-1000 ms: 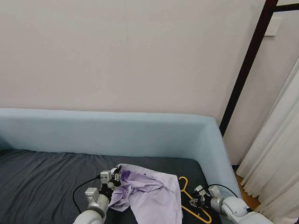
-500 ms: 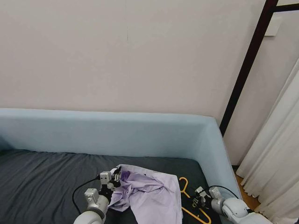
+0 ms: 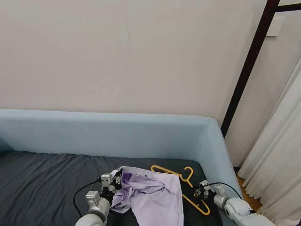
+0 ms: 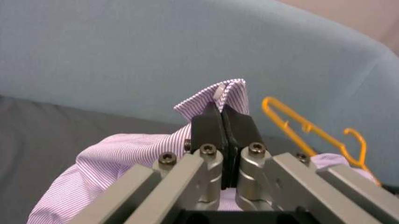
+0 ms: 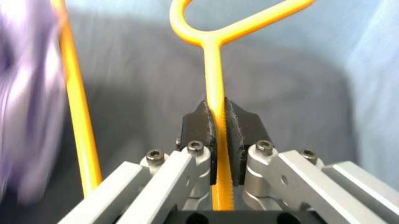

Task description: Pick up the clothes from the sofa and hang them on the clothes hanger.

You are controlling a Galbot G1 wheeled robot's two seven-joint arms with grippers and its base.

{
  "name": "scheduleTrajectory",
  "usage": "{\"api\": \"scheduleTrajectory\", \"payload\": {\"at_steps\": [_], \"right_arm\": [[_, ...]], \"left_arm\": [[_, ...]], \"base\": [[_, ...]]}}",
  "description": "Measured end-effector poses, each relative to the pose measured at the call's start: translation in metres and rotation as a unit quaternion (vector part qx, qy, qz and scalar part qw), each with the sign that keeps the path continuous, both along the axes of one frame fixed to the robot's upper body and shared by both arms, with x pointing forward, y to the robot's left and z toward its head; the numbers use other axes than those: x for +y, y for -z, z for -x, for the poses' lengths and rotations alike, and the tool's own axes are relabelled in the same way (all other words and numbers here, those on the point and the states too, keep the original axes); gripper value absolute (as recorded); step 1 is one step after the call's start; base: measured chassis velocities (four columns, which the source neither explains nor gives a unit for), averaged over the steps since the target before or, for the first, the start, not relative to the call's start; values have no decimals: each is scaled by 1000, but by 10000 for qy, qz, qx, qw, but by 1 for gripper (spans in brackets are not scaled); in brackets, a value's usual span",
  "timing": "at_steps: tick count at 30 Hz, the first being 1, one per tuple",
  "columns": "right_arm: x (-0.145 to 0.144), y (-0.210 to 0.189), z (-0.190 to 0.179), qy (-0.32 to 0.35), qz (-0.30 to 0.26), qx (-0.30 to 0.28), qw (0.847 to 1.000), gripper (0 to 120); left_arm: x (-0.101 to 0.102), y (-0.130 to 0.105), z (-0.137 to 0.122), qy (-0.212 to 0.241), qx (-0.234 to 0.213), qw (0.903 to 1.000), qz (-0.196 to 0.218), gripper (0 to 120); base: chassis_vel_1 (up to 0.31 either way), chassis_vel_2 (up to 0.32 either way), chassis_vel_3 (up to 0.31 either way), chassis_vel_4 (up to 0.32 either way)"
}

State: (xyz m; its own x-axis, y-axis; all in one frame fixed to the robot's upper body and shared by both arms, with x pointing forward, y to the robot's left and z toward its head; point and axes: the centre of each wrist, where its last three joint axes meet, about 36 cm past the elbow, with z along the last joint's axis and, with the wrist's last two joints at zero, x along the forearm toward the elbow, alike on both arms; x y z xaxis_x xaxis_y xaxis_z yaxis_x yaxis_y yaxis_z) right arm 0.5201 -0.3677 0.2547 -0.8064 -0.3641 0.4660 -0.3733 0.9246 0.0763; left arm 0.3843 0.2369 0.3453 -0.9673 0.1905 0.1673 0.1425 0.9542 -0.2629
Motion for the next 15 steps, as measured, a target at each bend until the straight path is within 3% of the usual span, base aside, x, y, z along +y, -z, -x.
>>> {"api": "scheduleTrajectory", "payload": {"at_steps": [8, 15], "right_arm": [[15, -40, -16, 568, -53, -872, 9946, 4], [34, -48, 27, 400, 831, -1666, 9817, 4]], "left_arm": [[0, -3, 0, 27, -30, 10000, -11, 0], [0, -6, -2, 30, -82, 10000, -32, 0]], "base": [[0, 0, 0, 0], [0, 0, 0, 0]]}}
